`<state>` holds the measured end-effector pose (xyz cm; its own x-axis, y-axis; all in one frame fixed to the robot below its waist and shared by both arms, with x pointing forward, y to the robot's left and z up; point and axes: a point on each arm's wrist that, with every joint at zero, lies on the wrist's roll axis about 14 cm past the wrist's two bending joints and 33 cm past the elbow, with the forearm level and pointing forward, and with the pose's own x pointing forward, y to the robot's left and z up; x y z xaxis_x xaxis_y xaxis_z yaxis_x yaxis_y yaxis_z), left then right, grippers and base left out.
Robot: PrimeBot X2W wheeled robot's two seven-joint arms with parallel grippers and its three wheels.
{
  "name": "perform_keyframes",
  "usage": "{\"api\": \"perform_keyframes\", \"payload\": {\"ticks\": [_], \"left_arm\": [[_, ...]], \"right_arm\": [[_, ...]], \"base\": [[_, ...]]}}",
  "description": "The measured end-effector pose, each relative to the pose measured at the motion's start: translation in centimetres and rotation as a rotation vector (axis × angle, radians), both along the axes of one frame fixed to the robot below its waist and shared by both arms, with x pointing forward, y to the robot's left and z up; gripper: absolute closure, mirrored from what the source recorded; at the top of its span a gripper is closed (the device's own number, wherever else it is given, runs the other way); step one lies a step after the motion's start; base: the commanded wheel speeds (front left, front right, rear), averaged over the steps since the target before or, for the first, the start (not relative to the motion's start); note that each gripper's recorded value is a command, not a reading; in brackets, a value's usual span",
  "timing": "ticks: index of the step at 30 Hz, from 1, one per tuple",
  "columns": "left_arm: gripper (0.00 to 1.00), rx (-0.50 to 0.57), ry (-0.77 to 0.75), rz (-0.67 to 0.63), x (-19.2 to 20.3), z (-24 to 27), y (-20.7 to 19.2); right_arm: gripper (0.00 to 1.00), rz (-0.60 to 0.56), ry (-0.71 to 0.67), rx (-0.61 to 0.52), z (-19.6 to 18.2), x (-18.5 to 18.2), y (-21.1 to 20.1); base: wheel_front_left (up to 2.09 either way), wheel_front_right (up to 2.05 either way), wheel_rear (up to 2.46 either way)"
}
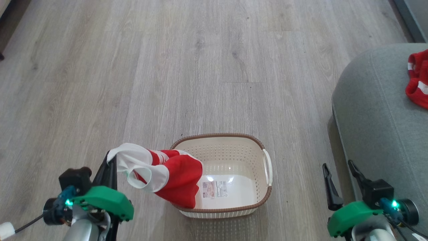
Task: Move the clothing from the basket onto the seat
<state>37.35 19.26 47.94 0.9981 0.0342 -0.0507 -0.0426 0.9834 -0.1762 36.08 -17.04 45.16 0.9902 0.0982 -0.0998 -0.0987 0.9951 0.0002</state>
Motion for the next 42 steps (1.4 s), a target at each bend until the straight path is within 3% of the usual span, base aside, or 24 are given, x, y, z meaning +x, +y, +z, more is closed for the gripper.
{"api": "perform_keyframes", "payload": {"ticks": [32, 38, 42], "left_arm": [[1.00, 0.000, 0.004, -0.016, 0.1, 0.1, -0.5], [1.00, -0.003, -0.014, -0.081, 0.3, 0.8, -2.2], [1.00, 0.005, -0.063, -0.195, 1.0, 2.8, -5.2]], "right_arm": [[0.00, 0.001, 0.008, 0.001, -0.3, -0.2, 0.0], [0.00, 0.066, 0.000, 0.001, 0.0, 0.0, 2.1], [0.00, 0.196, -0.053, 0.003, 1.8, 1.0, 6.4]], "base": [[0.00, 0.00, 0.00], [0.00, 0.00, 0.00], [0.00, 0.00, 0.00]]}}
